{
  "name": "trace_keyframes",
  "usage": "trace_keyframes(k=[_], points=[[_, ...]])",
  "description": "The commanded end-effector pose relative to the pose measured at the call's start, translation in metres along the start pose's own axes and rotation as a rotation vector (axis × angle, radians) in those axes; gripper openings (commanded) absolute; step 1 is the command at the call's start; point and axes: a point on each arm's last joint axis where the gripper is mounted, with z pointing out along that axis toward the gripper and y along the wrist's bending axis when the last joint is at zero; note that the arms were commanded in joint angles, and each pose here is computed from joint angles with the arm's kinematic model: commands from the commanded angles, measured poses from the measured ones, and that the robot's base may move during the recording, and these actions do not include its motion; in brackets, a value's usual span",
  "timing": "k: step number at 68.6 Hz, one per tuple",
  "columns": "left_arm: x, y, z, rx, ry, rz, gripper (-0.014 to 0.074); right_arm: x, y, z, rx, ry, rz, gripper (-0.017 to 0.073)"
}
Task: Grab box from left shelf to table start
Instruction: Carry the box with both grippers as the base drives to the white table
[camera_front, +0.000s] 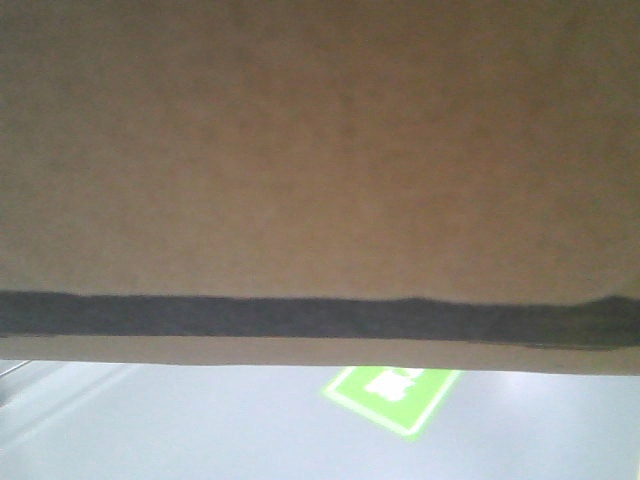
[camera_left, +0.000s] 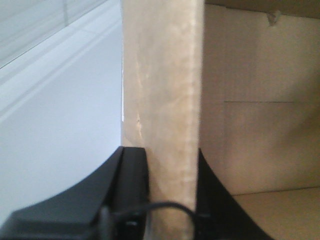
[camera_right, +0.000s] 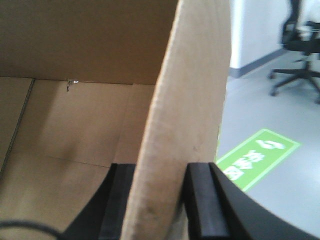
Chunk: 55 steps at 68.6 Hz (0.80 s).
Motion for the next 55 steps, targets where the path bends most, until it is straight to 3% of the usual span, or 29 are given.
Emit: trace_keyframes(k=[1,55], points=[[-0.0241,-0.0127,-0.0137,0.161,-0.21,-0.075,-0.0099,-0.019,-0.0024,-0.0003,0.041,-0.14,-0.044,0.0058],[-0.0241,-0.0126,-0.0137,0.159,-0.21,-0.074,-0.0099,-0.019,-0.0024,-0.0003,0.041,-0.14,-0.044,0.0058]])
